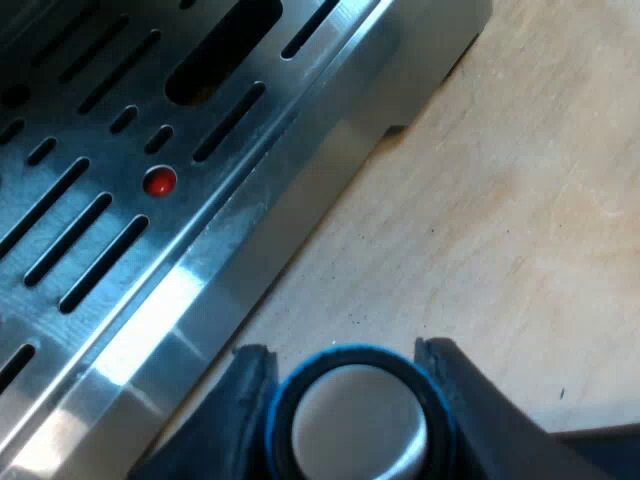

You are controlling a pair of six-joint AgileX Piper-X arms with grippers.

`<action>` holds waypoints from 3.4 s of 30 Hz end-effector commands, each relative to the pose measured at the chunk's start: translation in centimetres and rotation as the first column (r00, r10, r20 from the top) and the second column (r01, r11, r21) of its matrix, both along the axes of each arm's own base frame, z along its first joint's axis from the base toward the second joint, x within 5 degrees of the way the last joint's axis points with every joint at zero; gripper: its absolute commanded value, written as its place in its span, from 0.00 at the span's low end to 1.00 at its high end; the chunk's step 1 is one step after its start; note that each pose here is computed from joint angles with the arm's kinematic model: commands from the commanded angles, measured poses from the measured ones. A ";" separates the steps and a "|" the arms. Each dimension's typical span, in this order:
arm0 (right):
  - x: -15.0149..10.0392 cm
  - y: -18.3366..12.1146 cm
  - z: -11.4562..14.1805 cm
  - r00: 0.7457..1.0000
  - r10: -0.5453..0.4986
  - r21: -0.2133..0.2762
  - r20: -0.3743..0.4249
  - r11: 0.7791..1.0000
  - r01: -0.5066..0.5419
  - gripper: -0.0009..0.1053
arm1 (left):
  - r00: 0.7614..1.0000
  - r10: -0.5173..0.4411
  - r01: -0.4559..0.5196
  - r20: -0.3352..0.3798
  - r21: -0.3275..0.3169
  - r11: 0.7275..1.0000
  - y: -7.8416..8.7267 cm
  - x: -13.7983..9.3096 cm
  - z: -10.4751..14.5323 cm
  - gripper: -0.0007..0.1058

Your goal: Grind coffee beans and then tamp

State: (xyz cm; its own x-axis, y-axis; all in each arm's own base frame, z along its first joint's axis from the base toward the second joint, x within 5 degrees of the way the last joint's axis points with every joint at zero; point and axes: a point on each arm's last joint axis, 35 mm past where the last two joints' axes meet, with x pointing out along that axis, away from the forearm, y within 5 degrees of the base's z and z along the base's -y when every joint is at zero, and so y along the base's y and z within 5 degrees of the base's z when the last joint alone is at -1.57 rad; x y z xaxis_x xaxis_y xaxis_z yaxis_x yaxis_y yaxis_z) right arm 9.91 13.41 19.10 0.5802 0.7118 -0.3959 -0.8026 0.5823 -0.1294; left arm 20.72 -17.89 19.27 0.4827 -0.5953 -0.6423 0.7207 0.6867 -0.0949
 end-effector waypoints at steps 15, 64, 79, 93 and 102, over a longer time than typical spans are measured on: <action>0.1 0.0 0.2 1.000 0.006 0.003 0.013 1.000 -0.006 0.60 | 1.000 -0.014 0.014 0.002 -0.007 1.000 0.3 -0.5 -0.8 0.05; 0.1 0.0 0.2 1.000 0.006 0.003 0.013 1.000 -0.006 0.60 | 0.966 -0.046 0.075 -0.256 0.106 0.992 1.9 -2.8 -8.0 0.05; 0.1 0.0 0.2 1.000 0.006 0.003 0.013 1.000 -0.006 0.60 | 0.985 -0.060 0.067 -0.163 0.039 0.997 1.0 -1.8 -5.2 0.05; 0.1 0.0 0.2 1.000 0.006 0.003 0.013 1.000 -0.006 0.60 | 0.994 -0.068 0.079 0.085 -0.141 0.987 0.0 -0.5 2.5 0.05; 0.1 0.1 0.5 0.999 0.007 0.032 0.033 0.999 -0.008 0.60 | 0.978 -0.047 0.093 0.204 -0.221 0.971 1.0 -1.7 6.3 0.05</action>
